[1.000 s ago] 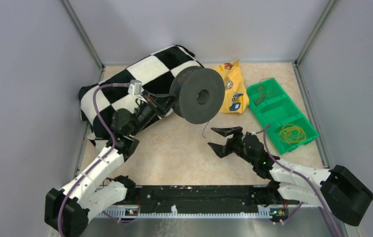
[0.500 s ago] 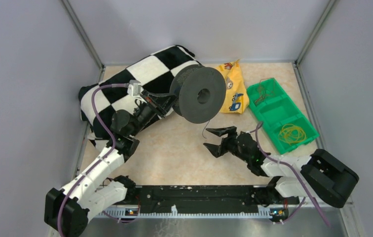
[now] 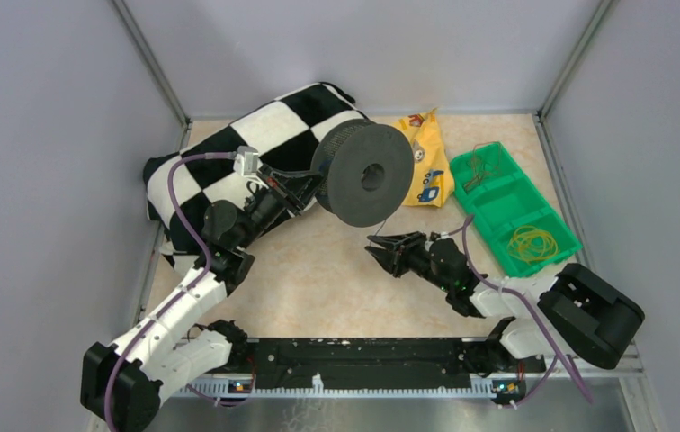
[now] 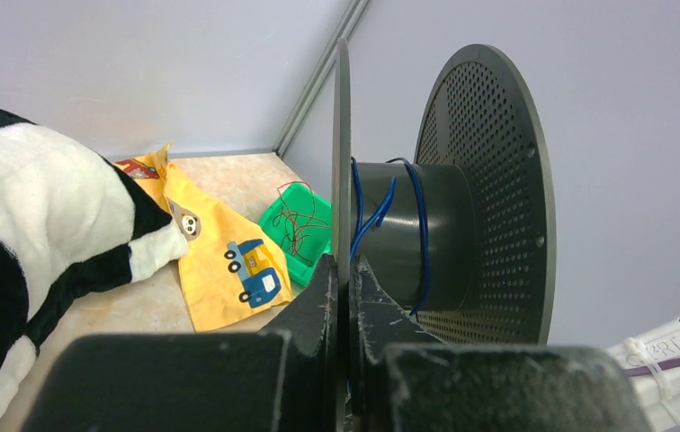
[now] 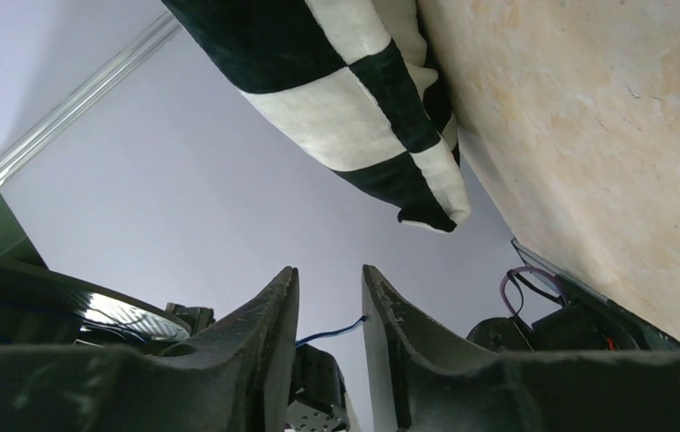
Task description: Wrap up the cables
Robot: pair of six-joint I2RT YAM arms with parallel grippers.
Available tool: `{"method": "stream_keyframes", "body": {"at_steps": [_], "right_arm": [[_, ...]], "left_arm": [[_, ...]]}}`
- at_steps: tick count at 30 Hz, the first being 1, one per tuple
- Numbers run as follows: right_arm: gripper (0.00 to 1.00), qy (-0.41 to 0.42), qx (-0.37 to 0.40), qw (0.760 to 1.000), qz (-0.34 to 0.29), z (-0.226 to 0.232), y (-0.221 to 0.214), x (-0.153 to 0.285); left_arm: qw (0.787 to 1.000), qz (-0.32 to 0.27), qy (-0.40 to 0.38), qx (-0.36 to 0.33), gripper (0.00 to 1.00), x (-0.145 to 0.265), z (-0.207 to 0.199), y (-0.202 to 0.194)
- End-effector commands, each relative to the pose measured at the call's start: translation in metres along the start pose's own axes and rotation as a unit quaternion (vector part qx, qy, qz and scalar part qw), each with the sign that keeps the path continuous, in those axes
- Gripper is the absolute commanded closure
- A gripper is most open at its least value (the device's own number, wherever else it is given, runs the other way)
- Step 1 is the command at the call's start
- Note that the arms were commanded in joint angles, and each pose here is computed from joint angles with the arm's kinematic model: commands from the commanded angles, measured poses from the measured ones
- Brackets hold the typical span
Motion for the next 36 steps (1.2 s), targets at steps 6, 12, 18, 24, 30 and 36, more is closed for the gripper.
{"method": "stream_keyframes", "body": {"at_steps": [6,12,18,24,30,36], "right_arm": [[1.0,0.02,-0.11,0.993,0.025,0.018,-0.013,0.004],[1.0,0.05,-0.101,0.993,-0.018,0.017,0.001,0.016],[1.0,0.044,0.01,0.988,-0.146,0.035,0.021,0.031],[1.0,0.069,0.131,0.954,-0.262,0.08,0.026,0.05],[1.0,0.08,0.216,0.927,-0.295,0.113,0.012,0.057],[1.0,0.121,0.324,0.902,-0.257,0.145,-0.015,0.053]], "left_arm": [[0.995,-0.084,-0.039,-0.032,1.0,-0.001,-0.015,0.032],[0.997,-0.047,-0.036,-0.056,1.0,0.002,-0.016,0.033],[0.994,0.024,-0.035,-0.096,1.0,0.005,-0.015,0.03],[0.973,0.151,-0.091,-0.15,1.0,-0.004,-0.011,0.022],[0.953,0.206,-0.149,-0.166,1.0,0.005,-0.013,0.012],[0.939,0.244,-0.191,-0.148,1.0,0.012,-0.014,-0.002]]}}
Point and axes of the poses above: each gripper's point midway between its finger pads, its own x axis back along the fingers, its own z axis along the line the jaws close on, y = z × x, the point moved 10 cm from there along x, back along the fingers, and after that the axes turned 13 degrees about -x, right-handed, at the moved point
